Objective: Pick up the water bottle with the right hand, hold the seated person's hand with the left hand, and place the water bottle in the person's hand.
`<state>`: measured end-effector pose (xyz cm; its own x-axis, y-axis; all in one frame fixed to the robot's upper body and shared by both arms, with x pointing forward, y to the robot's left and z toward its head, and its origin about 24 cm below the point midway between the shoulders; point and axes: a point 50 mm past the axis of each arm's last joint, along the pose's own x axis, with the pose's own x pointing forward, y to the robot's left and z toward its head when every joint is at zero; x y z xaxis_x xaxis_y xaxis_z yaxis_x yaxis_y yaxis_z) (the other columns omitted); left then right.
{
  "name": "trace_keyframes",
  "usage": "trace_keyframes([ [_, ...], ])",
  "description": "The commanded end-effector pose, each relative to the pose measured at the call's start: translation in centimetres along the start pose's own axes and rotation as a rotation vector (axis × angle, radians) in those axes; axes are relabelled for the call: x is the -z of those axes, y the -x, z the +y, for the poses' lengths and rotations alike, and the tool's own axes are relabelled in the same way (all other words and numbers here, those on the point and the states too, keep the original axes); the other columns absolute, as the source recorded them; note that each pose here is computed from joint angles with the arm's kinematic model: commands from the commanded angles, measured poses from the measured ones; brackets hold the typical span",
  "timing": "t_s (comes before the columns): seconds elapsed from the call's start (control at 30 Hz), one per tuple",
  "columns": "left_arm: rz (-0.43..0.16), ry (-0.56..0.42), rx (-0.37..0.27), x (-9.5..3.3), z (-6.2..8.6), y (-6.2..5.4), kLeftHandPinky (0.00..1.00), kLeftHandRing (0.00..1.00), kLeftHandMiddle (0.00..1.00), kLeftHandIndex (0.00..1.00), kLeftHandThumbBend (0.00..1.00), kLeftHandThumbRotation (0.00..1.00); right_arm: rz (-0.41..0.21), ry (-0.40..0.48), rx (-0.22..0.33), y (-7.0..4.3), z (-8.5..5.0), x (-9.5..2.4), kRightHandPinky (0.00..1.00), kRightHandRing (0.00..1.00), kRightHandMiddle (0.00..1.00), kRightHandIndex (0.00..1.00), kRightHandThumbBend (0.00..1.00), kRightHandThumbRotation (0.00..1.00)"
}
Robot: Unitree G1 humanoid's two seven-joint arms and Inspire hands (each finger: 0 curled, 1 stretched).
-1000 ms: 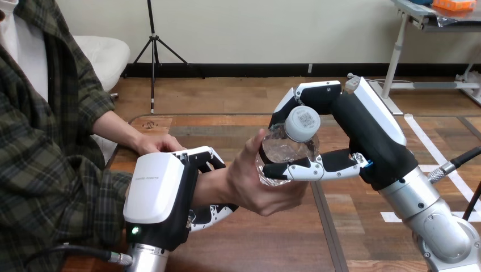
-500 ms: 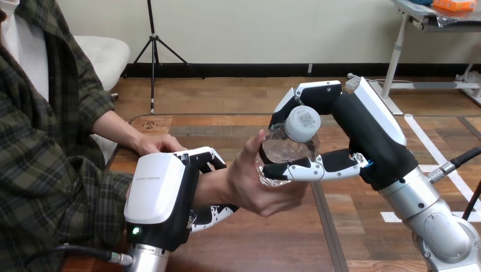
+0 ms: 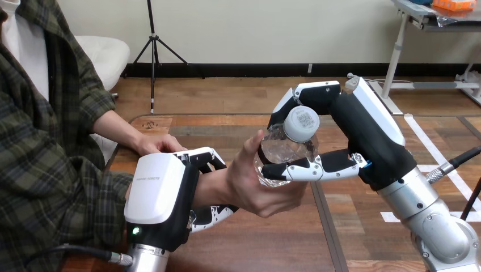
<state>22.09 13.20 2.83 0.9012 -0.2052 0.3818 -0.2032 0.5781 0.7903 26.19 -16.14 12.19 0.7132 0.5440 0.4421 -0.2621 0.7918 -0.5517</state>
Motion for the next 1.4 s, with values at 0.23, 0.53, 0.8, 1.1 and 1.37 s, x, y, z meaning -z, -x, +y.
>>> trace_keyframes([
  [0.23, -0.094, 0.048, -0.047, -1.4, 0.3, -1.3, 0.26, 0.30, 0.36, 0.42, 0.84, 0.00, -0.093, 0.045, 0.030, -1.2, -0.8, -1.3, 0.43, 0.49, 0.53, 0.48, 0.74, 0.00],
  [0.53, -0.040, 0.029, 0.052, -1.6, 0.3, -1.2, 0.32, 0.40, 0.48, 0.51, 0.84, 0.00, -0.095, 0.142, -0.017, -1.1, -1.1, -1.4, 0.61, 0.77, 0.86, 0.77, 0.82, 0.00],
  [0.8, -0.003, 0.065, 0.208, -2.3, 0.8, -1.1, 0.57, 0.70, 0.78, 0.80, 0.85, 0.02, -0.115, 0.161, 0.000, -1.2, -1.1, -1.4, 0.77, 0.91, 0.96, 0.89, 0.85, 0.02],
  [1.1, -0.032, 0.146, 0.263, -2.9, 1.2, -1.0, 0.83, 0.94, 0.97, 0.98, 0.92, 0.15, -0.128, 0.151, 0.020, -1.1, -0.9, -1.3, 0.91, 0.98, 1.00, 0.92, 0.85, 0.06],
  [1.37, -0.067, 0.227, 0.308, -3.1, 1.4, -0.9, 0.97, 0.99, 1.00, 1.00, 0.95, 0.25, -0.132, 0.147, 0.027, -1.0, -0.8, -1.3, 0.96, 1.00, 1.00, 0.93, 0.82, 0.08],
])
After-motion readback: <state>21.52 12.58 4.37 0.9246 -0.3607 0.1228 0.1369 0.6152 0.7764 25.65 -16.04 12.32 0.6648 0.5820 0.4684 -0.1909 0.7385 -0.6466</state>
